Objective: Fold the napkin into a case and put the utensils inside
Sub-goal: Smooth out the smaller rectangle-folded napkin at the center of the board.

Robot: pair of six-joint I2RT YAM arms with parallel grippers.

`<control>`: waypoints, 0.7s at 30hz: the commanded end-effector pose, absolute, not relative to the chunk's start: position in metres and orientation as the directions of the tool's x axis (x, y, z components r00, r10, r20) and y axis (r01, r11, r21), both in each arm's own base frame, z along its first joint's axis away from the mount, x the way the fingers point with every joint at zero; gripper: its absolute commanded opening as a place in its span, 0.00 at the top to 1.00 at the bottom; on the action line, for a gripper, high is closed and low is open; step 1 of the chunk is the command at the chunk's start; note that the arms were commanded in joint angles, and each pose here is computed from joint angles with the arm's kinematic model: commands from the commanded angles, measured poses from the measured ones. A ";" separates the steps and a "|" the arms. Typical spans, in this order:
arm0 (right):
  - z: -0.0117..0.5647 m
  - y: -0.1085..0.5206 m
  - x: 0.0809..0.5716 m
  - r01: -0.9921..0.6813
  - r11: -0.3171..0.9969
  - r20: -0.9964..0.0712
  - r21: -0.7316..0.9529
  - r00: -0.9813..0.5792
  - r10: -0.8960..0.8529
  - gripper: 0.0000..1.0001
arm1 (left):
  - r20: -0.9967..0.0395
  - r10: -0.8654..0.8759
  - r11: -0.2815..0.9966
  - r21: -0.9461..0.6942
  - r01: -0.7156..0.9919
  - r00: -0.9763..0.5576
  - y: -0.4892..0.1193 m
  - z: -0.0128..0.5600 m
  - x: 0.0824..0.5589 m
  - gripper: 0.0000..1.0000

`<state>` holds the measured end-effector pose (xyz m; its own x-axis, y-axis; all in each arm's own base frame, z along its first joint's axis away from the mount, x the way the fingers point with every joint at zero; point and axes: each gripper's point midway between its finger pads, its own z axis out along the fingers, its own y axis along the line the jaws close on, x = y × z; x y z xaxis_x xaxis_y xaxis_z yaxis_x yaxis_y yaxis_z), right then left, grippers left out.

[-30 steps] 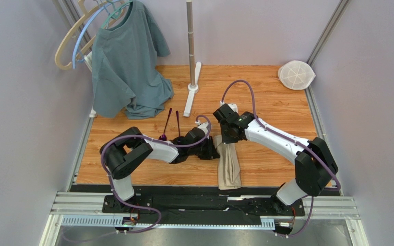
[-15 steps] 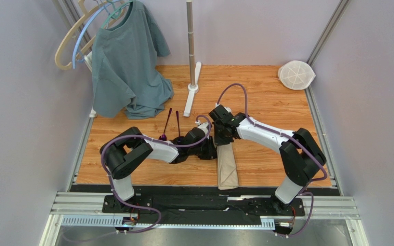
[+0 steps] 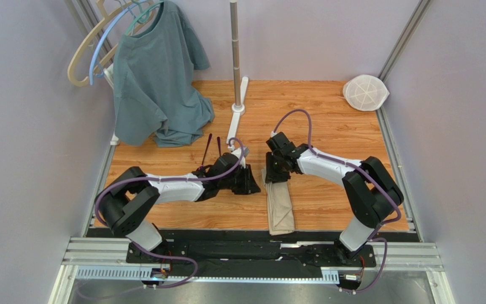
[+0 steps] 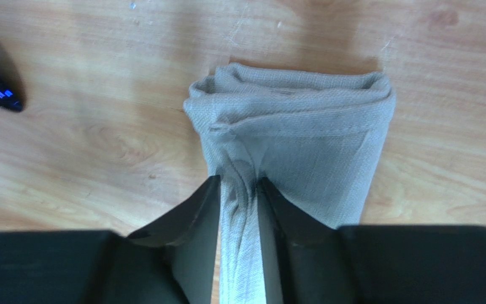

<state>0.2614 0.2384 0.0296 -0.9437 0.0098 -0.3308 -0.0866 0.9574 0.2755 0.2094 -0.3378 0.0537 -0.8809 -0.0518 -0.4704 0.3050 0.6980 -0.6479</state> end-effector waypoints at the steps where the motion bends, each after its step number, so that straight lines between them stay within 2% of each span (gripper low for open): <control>1: 0.060 0.255 0.264 -0.157 0.897 -0.383 0.413 -0.924 0.015 0.64 | -0.476 -0.057 0.652 -0.684 0.328 -0.878 -0.333 0.082 0.224 0.75; 5: 0.071 0.256 0.255 -0.161 0.853 -0.364 0.496 -0.931 0.036 0.57 | -0.478 -0.094 0.601 -0.727 0.333 -0.874 -0.347 0.108 0.246 0.78; 13: 0.073 0.250 0.235 -0.140 0.790 -0.323 0.597 -0.943 0.077 0.54 | -0.446 -0.108 0.519 -0.787 0.332 -0.888 -0.379 0.126 0.270 0.83; 17: 0.068 0.247 0.233 -0.135 0.758 -0.312 0.638 -0.945 0.095 0.58 | -0.399 -0.073 0.487 -0.814 0.316 -0.914 -0.397 0.115 0.275 0.84; 21: 0.068 0.252 0.227 -0.129 0.724 -0.291 0.677 -0.951 0.102 0.69 | -0.366 -0.065 0.466 -0.834 0.297 -0.928 -0.406 0.104 0.277 0.85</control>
